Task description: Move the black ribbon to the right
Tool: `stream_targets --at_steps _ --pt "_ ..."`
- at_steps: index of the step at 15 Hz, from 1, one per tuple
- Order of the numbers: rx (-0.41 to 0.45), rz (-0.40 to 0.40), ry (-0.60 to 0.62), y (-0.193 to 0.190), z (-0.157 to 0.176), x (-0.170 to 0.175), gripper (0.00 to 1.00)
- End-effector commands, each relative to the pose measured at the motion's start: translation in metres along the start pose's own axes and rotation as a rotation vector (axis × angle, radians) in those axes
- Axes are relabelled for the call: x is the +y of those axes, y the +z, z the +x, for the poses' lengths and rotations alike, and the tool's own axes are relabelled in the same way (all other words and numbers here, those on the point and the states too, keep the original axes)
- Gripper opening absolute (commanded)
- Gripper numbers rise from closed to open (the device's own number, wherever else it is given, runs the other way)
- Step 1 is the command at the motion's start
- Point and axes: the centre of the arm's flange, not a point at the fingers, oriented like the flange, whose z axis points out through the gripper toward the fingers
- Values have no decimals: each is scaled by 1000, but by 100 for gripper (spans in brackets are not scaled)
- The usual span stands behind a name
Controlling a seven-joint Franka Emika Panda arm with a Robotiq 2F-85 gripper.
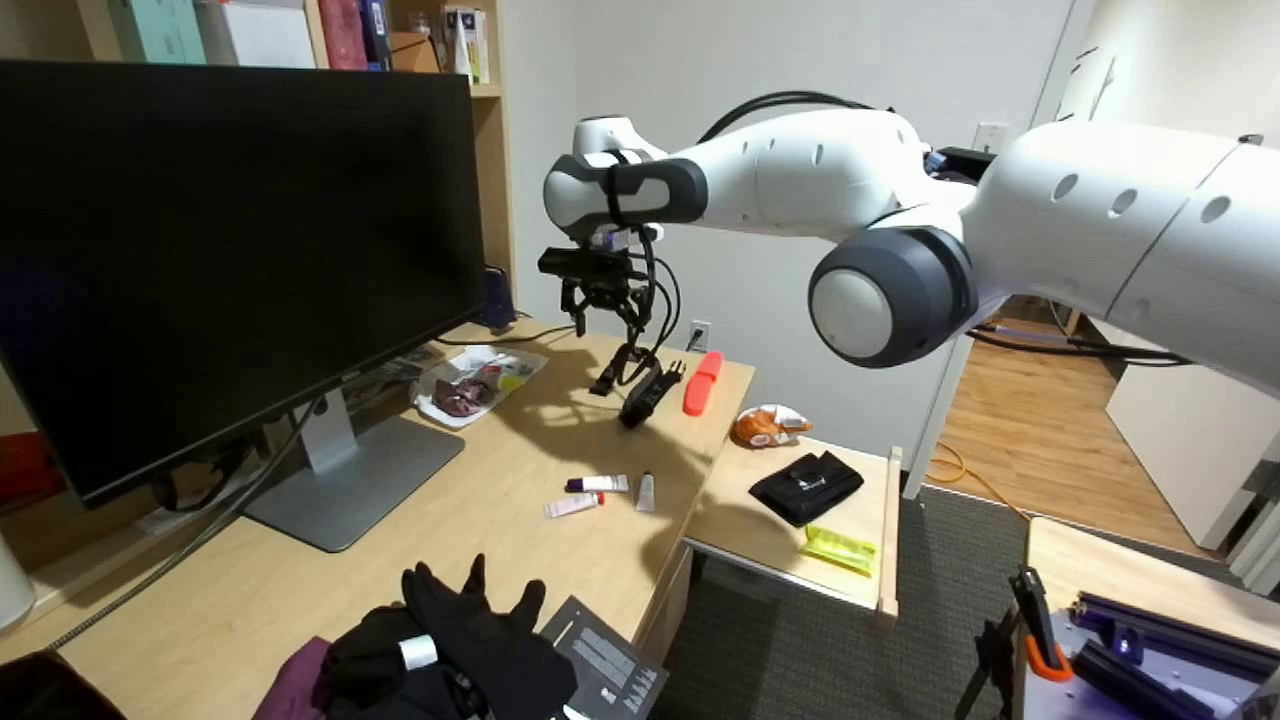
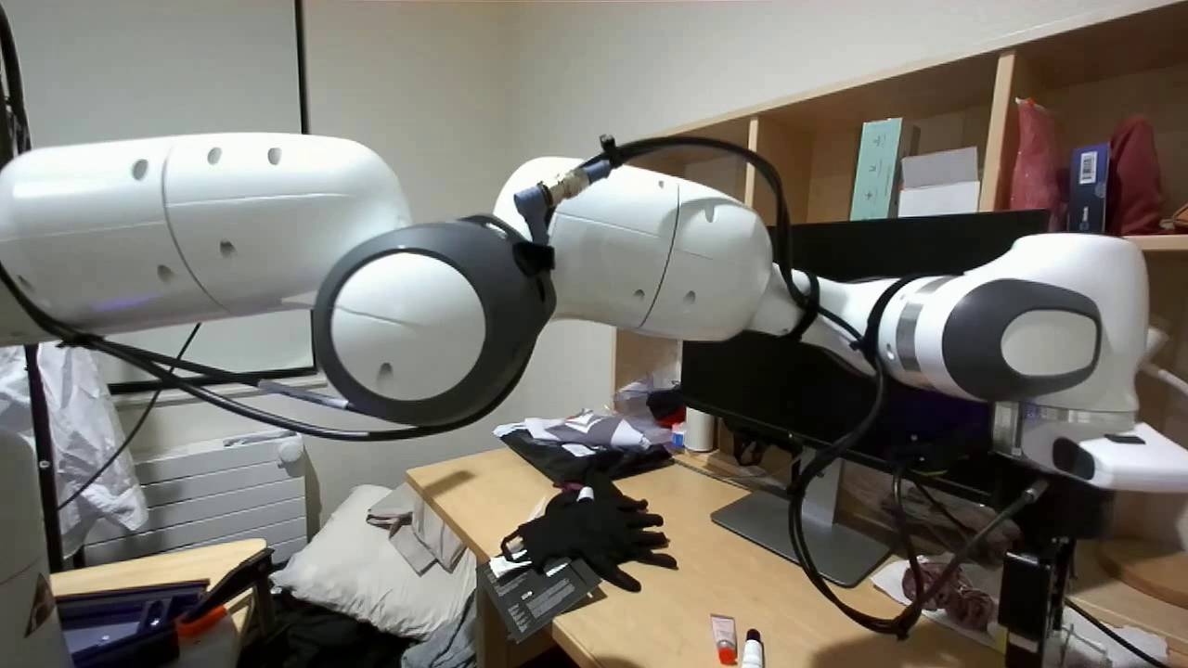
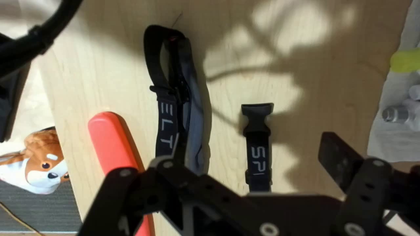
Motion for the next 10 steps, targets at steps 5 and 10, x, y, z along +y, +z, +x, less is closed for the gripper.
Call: stream_targets --at_steps 5,10 --pt "-9 -153 -372 -41 -50 45 100" --pt "-4 -285 -593 -24 -52 75 100"
